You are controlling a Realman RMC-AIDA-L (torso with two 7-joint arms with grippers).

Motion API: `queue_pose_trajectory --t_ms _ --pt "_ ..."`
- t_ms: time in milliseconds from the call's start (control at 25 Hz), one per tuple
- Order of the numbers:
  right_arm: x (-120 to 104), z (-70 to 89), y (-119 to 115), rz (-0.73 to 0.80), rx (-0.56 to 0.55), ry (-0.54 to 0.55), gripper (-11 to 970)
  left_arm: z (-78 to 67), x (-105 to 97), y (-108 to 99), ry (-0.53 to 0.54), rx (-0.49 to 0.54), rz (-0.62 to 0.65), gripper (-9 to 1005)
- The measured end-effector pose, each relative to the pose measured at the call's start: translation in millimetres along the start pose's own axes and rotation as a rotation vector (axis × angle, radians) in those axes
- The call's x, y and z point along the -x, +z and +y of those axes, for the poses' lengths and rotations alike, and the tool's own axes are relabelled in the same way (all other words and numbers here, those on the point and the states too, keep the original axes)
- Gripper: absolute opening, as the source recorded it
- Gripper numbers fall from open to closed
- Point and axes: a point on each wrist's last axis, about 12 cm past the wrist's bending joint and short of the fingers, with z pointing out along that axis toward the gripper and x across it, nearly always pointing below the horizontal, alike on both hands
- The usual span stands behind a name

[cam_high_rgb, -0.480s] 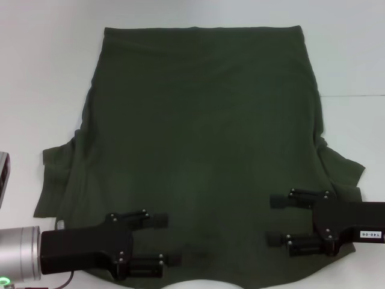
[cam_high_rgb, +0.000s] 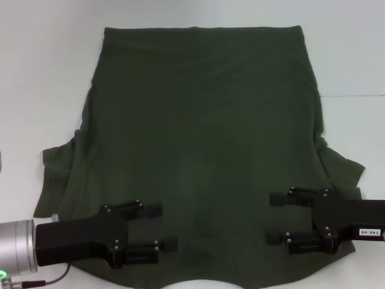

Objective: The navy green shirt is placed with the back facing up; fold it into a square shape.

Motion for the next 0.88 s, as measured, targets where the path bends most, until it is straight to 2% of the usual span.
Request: queue_pose_trajectory --t_ms 200,360,600,880 --pt "0.3 0.3 1.2 -0.01 -0.002 0.001 911 3.6 2.0 -1.9 -0.023 0.043 -0.052 874" --pt "0.3 0.6 1.9 -0.015 -0.002 0.008 910 14.5 5.2 -3.6 -0.1 0.128 -0.096 875" --pt "-0.4 2.1 5.3 -0.032 0.001 0.03 909 40.7 4.2 -16.0 -0.248 0.367 -0.157 874" --pt "1.8 2.1 12.0 -0.06 -0.003 0.05 907 66.6 -1.0 -29.8 -0.326 0.62 -0.165 875"
